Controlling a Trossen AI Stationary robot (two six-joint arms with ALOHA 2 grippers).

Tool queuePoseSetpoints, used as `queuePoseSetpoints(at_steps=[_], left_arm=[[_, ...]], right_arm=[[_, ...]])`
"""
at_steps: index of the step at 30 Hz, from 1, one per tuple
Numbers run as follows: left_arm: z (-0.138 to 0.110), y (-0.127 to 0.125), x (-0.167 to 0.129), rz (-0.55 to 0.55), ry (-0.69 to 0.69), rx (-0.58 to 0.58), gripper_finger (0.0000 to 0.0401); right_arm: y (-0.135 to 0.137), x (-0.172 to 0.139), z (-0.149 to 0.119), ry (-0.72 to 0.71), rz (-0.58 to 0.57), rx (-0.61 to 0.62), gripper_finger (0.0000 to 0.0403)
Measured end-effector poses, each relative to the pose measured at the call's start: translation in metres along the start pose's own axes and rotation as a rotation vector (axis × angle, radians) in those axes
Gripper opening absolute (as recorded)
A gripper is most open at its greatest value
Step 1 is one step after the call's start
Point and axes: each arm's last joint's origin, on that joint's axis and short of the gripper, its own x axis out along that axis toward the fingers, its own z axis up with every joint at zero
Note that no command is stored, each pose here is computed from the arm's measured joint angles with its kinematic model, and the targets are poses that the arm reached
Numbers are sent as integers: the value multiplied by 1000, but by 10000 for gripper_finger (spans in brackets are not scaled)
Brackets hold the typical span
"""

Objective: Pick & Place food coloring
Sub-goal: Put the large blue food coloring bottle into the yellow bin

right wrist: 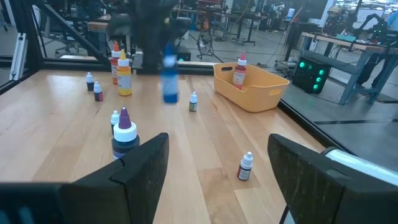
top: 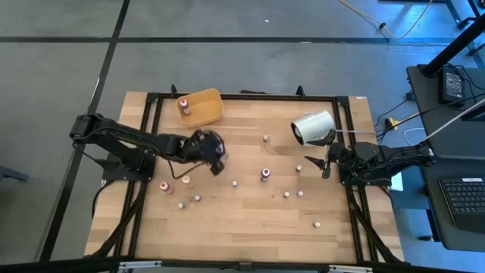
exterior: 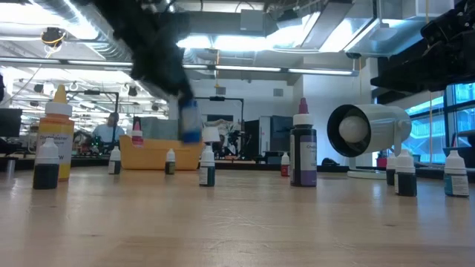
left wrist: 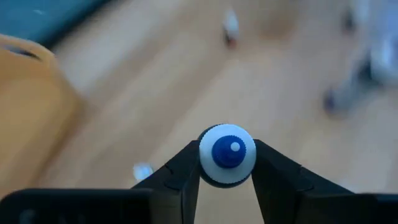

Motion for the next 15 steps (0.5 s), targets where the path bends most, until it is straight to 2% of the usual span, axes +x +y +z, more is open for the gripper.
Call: queuePoseSetpoints(at_steps=[3, 8, 15], left_arm=[[21, 12, -11, 62, -91, -41, 117], [46, 44, -19, 247, -221, -146, 116], [60, 97, -4, 458, -211, -285, 115]], right_arm=[[0, 0, 0, 0, 0, -29, 275], [0, 0, 0, 1, 0, -35, 275], [0, 0, 0, 1, 1, -39, 275]])
